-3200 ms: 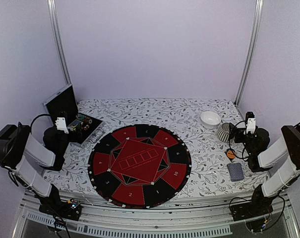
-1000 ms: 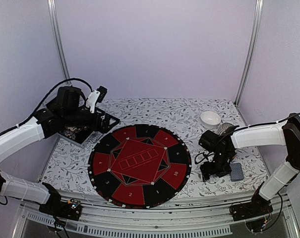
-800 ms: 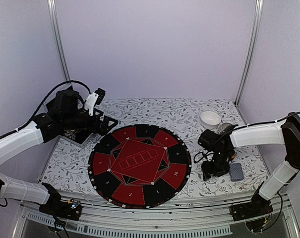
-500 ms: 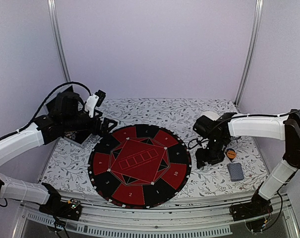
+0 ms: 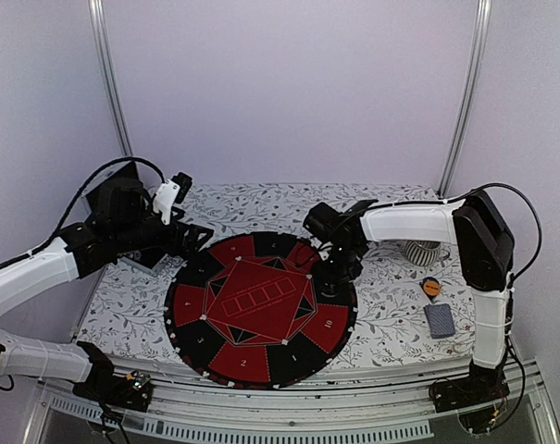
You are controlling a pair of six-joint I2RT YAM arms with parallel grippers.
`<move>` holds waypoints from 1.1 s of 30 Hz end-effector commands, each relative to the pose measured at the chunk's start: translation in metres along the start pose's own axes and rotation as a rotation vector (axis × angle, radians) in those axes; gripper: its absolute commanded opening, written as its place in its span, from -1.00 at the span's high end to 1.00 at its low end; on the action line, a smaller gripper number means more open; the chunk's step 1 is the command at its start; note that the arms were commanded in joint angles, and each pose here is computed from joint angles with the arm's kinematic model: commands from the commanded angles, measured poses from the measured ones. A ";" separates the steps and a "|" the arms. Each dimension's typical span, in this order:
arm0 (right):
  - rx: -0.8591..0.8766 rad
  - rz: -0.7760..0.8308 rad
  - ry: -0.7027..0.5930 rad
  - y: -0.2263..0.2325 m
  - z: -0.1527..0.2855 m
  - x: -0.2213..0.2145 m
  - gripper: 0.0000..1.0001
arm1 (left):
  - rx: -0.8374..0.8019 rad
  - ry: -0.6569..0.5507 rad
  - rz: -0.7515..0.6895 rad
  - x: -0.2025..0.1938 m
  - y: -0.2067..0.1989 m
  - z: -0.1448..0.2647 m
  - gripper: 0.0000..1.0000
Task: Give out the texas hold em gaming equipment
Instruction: Place the dealer button at position 9, then move the big blind button to the center of the board.
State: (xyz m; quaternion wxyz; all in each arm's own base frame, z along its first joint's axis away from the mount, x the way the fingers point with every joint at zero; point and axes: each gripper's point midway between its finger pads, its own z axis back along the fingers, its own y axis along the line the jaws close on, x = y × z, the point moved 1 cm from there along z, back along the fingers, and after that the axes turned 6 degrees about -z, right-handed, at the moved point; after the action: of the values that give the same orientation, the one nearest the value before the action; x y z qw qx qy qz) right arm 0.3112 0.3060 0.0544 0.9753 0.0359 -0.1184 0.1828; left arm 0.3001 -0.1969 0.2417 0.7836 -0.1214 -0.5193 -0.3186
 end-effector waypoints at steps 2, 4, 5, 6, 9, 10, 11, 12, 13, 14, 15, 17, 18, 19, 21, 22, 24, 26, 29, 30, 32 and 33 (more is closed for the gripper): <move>-0.056 0.065 -0.008 -0.002 -0.020 0.015 0.13 | 0.013 -0.030 -0.025 0.004 0.000 0.002 -0.96; -0.054 0.073 -0.007 0.001 -0.025 0.017 0.11 | 0.014 -0.029 -0.027 0.004 0.000 0.002 -0.96; -0.048 0.076 -0.008 0.002 -0.026 0.019 0.04 | 0.015 -0.027 -0.028 0.003 0.000 0.001 -0.96; -0.044 0.080 -0.006 0.004 -0.027 0.019 -0.09 | 0.018 -0.027 -0.028 0.003 0.001 0.002 -0.96; -0.032 0.083 0.000 0.005 -0.023 0.019 -0.64 | 0.019 -0.025 -0.031 0.003 0.001 0.001 -0.96; -0.030 0.084 0.000 0.005 -0.020 0.018 -0.84 | 0.021 -0.025 -0.031 0.003 0.001 0.002 -0.96; -0.027 0.083 -0.003 0.005 -0.016 0.018 -1.00 | 0.020 -0.025 -0.032 0.003 0.001 0.001 -0.96; -0.023 0.081 -0.008 0.005 -0.011 0.018 -0.98 | 0.021 -0.024 -0.033 0.002 0.001 0.001 -0.96; -0.016 0.078 -0.019 0.005 -0.004 0.019 -0.97 | 0.020 -0.022 -0.032 0.002 0.001 0.001 -0.96; -0.011 0.075 -0.029 0.004 0.004 0.019 -0.97 | 0.020 -0.023 -0.032 0.002 0.001 0.001 -0.96; -0.009 0.072 -0.039 0.002 0.012 0.018 -0.97 | 0.020 -0.022 -0.033 0.001 0.001 0.001 -0.96; -0.009 0.054 -0.071 -0.006 0.033 0.018 -0.97 | 0.019 -0.019 -0.034 0.001 0.001 0.000 -0.96; -0.021 0.028 -0.071 -0.017 0.039 0.013 -0.97 | 0.019 -0.021 -0.034 0.001 0.001 0.001 -0.96; -0.032 -0.002 -0.081 -0.028 0.048 0.008 -0.97 | 0.021 -0.022 -0.035 0.001 0.001 0.001 -0.96; -0.069 -0.073 -0.088 -0.060 0.059 -0.004 -0.97 | 0.022 -0.023 -0.035 0.002 0.001 0.001 -0.96; -0.093 -0.123 -0.079 -0.082 0.060 -0.013 -0.97 | 0.022 -0.024 -0.034 0.002 0.001 0.001 -0.96; -0.111 -0.208 -0.065 -0.114 0.064 -0.031 -0.97 | 0.018 -0.026 -0.034 0.002 0.001 0.002 -0.96; -0.126 -0.282 -0.054 -0.142 0.065 -0.049 -0.97 | 0.014 -0.027 -0.034 0.002 0.000 0.002 -0.96; -0.144 -0.389 -0.087 -0.180 0.069 -0.062 -0.97 | 0.018 -0.027 -0.037 0.002 0.000 0.002 -0.96; -0.143 -0.427 -0.109 -0.192 0.072 -0.064 -0.97 | 0.018 -0.025 -0.037 0.002 0.000 0.001 -0.96; -0.139 -0.490 -0.125 -0.213 0.068 -0.069 -0.97 | 0.018 -0.025 -0.037 0.002 0.000 0.002 -0.96; -0.136 -0.519 -0.132 -0.223 0.066 -0.071 -0.97 | 0.018 -0.027 -0.037 0.002 0.000 0.002 -0.96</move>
State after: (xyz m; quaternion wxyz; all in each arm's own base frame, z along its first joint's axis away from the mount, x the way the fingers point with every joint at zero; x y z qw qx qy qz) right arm 0.3035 0.0888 0.0939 0.9877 -0.0111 -0.1507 -0.0405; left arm 0.3027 -0.1951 0.2434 0.7781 -0.1093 -0.5285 -0.3214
